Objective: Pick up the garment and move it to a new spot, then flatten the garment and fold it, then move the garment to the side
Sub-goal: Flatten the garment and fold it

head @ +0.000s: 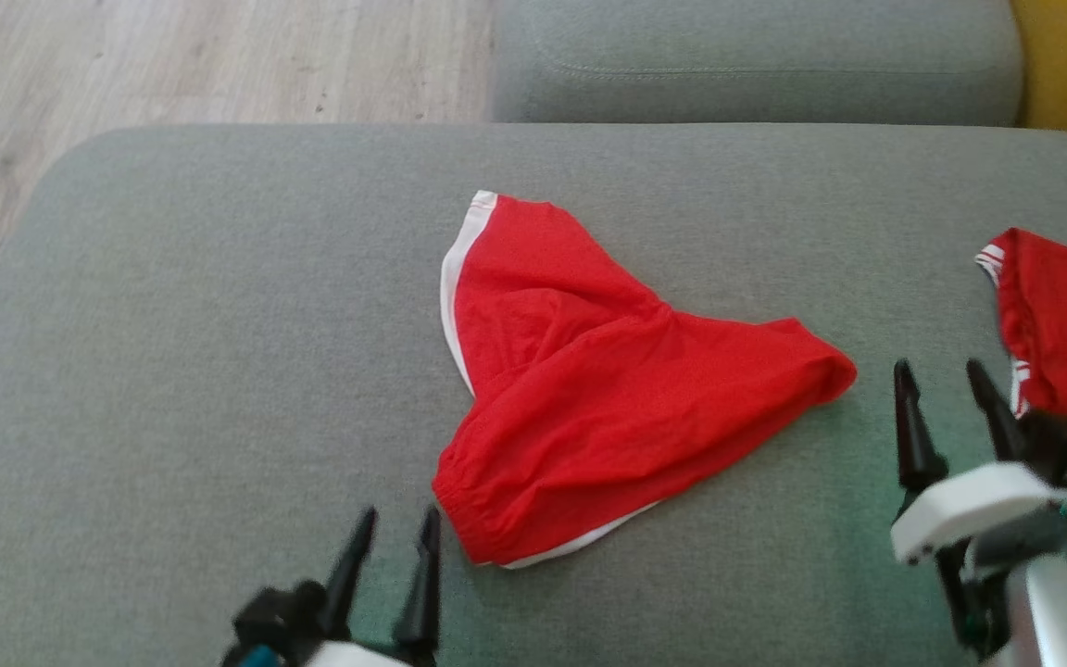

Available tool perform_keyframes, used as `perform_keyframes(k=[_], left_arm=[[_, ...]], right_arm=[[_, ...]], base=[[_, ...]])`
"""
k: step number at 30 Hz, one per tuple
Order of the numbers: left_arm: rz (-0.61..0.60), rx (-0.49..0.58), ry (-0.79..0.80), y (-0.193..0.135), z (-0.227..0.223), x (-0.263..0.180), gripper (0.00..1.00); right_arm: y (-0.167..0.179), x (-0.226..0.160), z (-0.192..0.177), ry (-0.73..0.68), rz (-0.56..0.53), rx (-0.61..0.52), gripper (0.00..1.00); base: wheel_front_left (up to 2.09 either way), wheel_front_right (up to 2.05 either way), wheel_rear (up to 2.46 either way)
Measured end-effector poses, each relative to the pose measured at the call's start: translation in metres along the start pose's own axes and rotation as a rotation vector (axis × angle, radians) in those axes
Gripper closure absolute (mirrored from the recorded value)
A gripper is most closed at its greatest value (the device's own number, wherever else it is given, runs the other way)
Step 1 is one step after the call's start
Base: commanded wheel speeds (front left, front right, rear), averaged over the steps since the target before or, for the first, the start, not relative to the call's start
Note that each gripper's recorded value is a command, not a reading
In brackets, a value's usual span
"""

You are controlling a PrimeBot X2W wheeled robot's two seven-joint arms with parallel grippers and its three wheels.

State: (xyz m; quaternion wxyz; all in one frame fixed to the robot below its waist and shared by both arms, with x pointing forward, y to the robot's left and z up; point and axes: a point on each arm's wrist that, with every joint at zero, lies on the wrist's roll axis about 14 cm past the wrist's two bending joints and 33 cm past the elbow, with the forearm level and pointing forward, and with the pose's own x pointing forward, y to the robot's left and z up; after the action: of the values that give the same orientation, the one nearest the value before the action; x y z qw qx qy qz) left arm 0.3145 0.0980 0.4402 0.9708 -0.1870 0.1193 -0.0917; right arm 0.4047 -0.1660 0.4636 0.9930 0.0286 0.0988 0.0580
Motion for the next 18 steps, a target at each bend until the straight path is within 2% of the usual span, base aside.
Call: perform_keyframes(k=[4,8,18], left_arm=[[-0.057,-0.010,0.106,-0.015,-0.025,-0.008,0.00],[-0.088,-0.021,0.148,-0.023,-0.035,-0.007,0.00],[-0.115,-0.030,0.239,-0.026,-0.057,0.007,0.00]], right_arm=[[0.004,-0.017,-0.005,-0.010,-0.005,0.022,0.00],[0.009,-0.024,-0.002,-0.024,0.003,0.024,0.00],[0.012,-0.032,0.013,-0.085,0.010,0.062,0.00]], base=[[0.00,0.00,0.00],[0.00,0.00,0.00],[0.00,0.00,0.00]])
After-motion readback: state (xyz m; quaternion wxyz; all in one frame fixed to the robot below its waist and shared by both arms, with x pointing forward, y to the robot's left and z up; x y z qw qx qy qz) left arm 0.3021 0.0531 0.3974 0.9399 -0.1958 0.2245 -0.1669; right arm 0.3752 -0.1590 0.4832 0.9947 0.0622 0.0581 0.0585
